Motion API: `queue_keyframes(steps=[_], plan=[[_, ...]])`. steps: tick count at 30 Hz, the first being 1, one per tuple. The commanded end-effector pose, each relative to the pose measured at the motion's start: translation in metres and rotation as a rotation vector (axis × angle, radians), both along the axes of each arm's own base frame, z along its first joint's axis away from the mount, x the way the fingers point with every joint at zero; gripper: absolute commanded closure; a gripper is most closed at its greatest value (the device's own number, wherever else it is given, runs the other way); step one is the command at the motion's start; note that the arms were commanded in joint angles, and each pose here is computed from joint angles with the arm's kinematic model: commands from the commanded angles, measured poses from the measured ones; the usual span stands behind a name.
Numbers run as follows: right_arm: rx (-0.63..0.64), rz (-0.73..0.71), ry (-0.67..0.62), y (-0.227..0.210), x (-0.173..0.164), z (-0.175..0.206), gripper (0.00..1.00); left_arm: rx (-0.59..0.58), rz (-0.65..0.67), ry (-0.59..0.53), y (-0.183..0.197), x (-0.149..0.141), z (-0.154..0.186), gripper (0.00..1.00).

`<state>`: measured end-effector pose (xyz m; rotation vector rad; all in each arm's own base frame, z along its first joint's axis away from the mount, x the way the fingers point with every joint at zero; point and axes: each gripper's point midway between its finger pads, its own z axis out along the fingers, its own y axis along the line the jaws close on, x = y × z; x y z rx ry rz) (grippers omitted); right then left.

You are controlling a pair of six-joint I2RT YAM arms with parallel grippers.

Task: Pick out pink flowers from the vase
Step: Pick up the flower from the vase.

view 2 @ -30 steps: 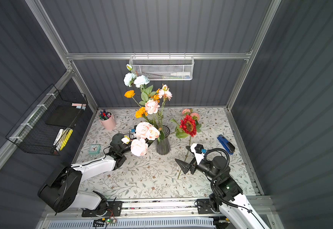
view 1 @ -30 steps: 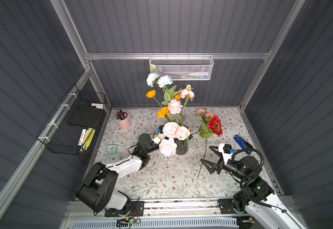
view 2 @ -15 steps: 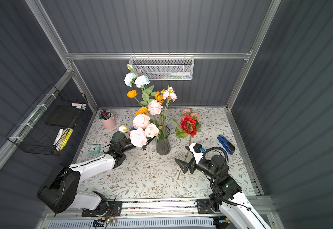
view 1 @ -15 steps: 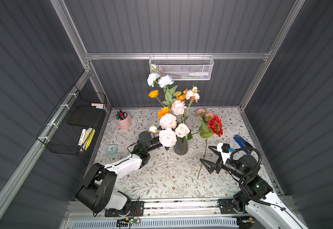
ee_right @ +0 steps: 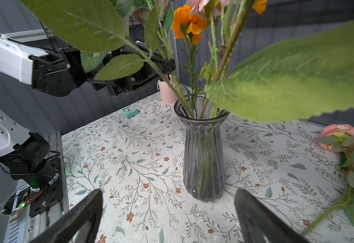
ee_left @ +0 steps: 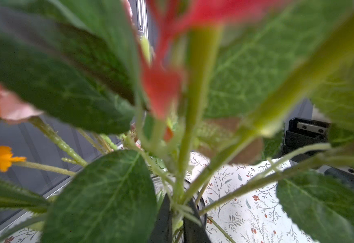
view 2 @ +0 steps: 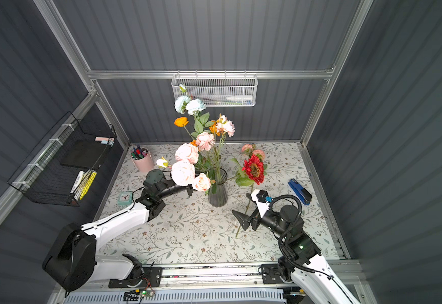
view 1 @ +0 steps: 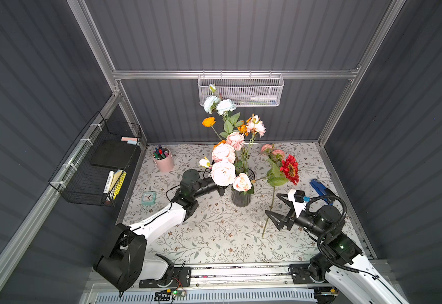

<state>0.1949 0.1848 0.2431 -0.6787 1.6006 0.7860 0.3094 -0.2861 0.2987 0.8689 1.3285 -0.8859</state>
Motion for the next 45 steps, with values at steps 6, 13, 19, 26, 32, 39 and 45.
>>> queue_keyframes(steps=[6,13,19,26,32,39,45], plan=[[0.003,0.008,-0.052,0.002,0.0,0.021,0.01,0.032,-0.003,-0.098,0.001,-0.008,0.053,0.87],[0.009,0.013,-0.049,0.003,0.001,0.021,0.01,0.036,0.006,-0.108,0.004,-0.011,0.081,0.87],[0.007,0.018,-0.047,0.004,0.0,0.023,0.01,0.019,0.035,-0.147,0.014,-0.021,0.114,0.88],[0.008,0.028,-0.045,0.006,-0.001,0.026,0.01,0.004,0.069,-0.239,0.03,-0.042,0.154,0.89],[0.003,0.035,-0.042,0.008,-0.001,0.028,0.01,-0.016,0.13,-0.319,0.047,-0.056,0.19,0.91],[-0.003,0.04,-0.037,0.01,-0.002,0.032,0.01,-0.117,0.201,-0.374,0.078,-0.091,0.235,0.91],[-0.01,0.058,-0.033,0.012,-0.005,0.039,0.01,-0.155,0.253,-0.335,0.102,-0.114,0.27,0.95]])
